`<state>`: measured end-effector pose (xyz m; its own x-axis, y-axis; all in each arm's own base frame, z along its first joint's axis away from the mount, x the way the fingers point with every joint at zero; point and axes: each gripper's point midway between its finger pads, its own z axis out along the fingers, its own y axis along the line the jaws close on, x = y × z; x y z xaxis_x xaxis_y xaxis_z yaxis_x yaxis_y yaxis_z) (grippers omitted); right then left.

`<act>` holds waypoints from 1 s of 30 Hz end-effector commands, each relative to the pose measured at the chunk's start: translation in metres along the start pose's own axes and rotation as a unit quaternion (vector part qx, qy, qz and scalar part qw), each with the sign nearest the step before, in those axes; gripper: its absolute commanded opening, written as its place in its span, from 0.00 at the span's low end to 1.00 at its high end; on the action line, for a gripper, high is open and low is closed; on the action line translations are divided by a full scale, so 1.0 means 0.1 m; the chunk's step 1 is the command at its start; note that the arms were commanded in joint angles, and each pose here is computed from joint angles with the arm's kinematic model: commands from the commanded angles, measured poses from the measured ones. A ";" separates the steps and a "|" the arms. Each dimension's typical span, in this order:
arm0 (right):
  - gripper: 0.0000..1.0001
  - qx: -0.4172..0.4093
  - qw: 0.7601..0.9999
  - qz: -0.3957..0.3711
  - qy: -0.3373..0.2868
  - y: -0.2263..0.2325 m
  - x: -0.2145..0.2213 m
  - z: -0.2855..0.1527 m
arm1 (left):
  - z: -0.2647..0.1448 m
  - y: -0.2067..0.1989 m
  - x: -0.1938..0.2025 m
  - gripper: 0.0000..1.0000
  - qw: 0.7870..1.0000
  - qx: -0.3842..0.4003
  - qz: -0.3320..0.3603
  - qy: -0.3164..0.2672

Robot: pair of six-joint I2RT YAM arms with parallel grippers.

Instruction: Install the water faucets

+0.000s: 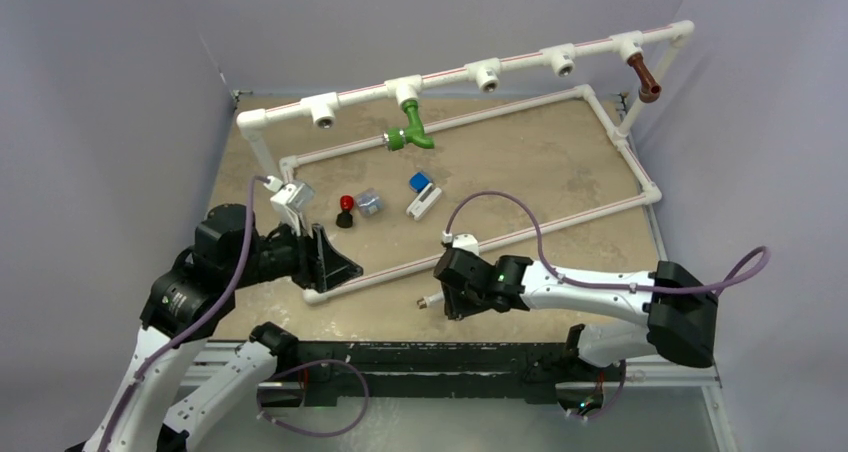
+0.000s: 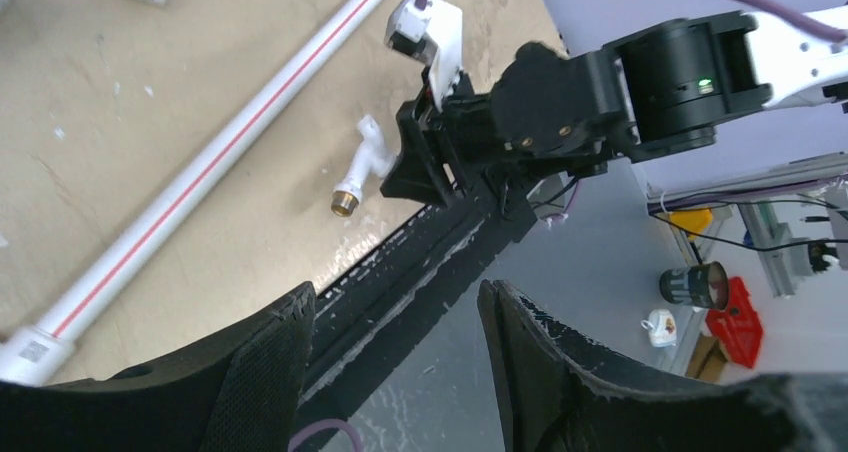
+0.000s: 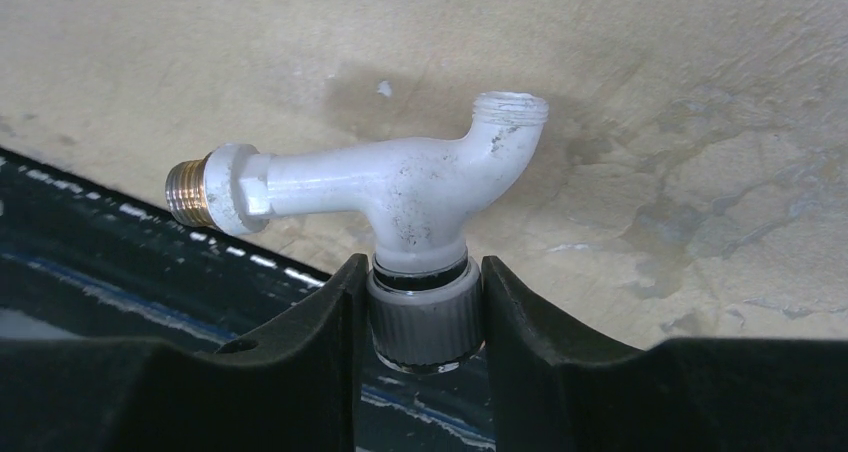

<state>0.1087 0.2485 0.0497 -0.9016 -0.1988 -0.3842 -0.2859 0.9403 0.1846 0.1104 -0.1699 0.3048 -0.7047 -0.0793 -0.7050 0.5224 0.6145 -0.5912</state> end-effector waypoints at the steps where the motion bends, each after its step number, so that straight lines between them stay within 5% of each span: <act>1: 0.00 -0.067 0.998 -0.014 -0.007 0.31 -0.13 -0.23 | 0.09 0.05 0.18 0.61 0.999 0.008 -0.042 0.027; 12: 0.00 -0.134 0.990 -0.039 -0.028 0.77 -0.45 -0.52 | 0.56 0.19 0.79 0.61 0.972 0.074 -0.165 0.153; 30: 0.00 -0.191 0.978 -0.063 -0.046 1.18 -0.62 -0.70 | 0.83 0.35 1.11 0.59 0.945 0.104 -0.242 0.193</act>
<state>0.1101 0.3336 0.1354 -0.8490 -0.2621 -0.4588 -0.4622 0.7892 0.4045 0.0899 -0.2158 0.1670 -0.9874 -0.0076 -0.1579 0.1359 0.4705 -0.8719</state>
